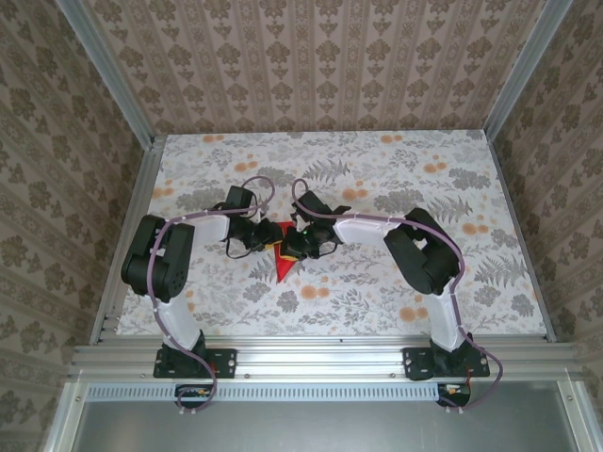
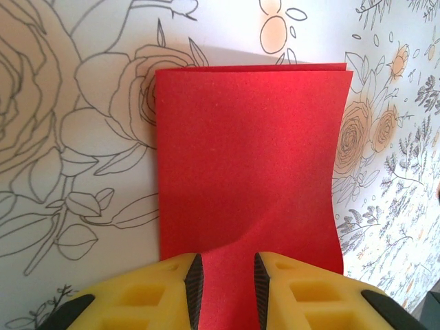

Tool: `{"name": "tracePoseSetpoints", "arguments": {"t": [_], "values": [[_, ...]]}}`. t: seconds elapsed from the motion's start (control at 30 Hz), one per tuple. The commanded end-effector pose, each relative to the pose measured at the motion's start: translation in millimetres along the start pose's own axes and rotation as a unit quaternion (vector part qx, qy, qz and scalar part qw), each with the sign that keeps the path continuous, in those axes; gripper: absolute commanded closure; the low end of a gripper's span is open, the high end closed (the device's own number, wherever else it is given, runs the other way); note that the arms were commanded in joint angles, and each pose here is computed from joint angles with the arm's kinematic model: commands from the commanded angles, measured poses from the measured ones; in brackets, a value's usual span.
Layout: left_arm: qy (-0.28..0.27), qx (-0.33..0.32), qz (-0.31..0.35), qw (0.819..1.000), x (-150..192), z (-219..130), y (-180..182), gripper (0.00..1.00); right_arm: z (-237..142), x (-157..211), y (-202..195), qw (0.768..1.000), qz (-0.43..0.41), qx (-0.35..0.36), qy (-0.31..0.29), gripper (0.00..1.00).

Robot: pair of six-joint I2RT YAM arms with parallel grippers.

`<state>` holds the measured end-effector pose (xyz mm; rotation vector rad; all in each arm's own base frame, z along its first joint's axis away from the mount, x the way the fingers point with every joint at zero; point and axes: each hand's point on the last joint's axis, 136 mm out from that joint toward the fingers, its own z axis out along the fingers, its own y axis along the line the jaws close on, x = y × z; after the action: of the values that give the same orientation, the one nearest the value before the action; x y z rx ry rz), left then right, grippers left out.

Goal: Fold a paper plane with a square sheet of paper (pick it up from the middle)
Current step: Third fold the triangle at the center of the table.

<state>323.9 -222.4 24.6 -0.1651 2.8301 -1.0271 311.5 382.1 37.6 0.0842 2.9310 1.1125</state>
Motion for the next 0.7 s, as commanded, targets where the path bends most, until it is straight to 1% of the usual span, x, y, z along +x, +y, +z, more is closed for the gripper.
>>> {"name": "tracePoseSetpoints", "arguments": {"t": [0.0, 0.4, 0.67], "values": [[0.025, -0.026, -0.006, 0.999, 15.9, 6.6, 13.8, 0.7, 6.9, 0.7, -7.1, 1.0, 0.012, 0.017, 0.005, 0.91], [0.025, -0.026, -0.005, 0.999, 16.3, 6.7, 14.0, 0.7, 11.8, -6.1, -12.3, 0.999, 0.038, 0.015, -0.016, 0.91], [0.026, -0.026, -0.003, 0.999, 16.6, 7.1, 13.9, 0.7, 15.0, -6.1, -17.8, 0.999, 0.043, 0.023, -0.017, 0.91]]}}
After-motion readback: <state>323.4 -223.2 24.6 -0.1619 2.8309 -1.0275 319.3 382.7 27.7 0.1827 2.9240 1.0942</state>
